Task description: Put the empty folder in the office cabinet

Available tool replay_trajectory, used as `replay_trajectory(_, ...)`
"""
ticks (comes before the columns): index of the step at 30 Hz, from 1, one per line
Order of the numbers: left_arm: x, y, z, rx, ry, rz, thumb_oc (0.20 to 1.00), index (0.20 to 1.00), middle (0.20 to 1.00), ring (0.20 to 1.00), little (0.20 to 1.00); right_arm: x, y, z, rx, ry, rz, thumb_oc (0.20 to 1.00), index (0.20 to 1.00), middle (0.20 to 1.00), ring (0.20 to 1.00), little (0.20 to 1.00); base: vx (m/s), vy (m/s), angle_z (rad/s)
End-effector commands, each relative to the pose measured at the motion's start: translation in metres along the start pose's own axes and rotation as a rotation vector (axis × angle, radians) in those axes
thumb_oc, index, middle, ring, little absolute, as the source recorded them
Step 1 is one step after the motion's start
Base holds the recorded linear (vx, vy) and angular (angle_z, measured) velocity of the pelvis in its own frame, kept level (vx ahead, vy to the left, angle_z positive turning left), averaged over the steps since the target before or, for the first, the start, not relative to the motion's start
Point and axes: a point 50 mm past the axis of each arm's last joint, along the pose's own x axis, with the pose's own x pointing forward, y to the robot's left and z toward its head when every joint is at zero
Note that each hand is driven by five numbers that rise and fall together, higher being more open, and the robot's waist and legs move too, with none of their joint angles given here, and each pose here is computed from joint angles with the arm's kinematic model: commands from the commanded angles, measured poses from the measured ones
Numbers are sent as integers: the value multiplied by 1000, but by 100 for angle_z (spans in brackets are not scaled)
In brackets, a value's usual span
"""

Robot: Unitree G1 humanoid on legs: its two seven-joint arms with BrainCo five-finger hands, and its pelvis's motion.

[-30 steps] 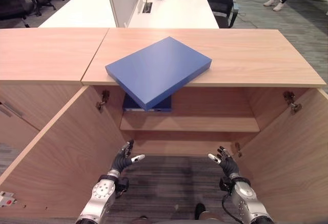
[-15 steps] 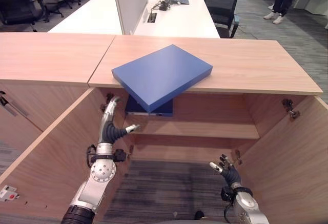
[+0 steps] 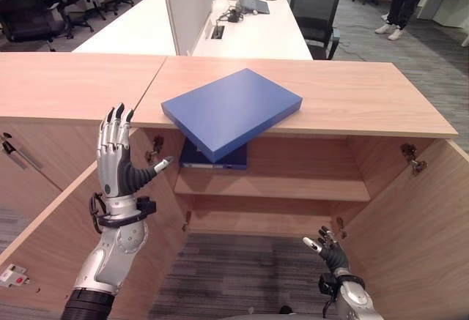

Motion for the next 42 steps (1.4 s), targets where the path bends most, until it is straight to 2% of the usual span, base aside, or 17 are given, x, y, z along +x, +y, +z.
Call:
replay_trajectory(1,26,14,8,56,-139,77,1000,1000,1000,1000,1000,10,14,35,61,-165,47,1000,1000,1000,1000,1000,0,0,0)
replay_trajectory(19,44,6,9,196,-319,-85,1000,1000,1000,1000,1000,10,18,38,89,-182,91,1000,1000,1000,1000,1000,6,6,-2)
replay_trajectory(36,62,1,17,300,-464,-150,1000,1000,1000,1000,1000,11,20,39,89,-181,112,1000,1000,1000,1000,1000,0,0,0)
replay_trajectory(42,67,-3,14,393,-537,-226,1000,1000,1000,1000,1000,11,22,43,84,-202,135,1000,1000,1000,1000,1000,0,0,0)
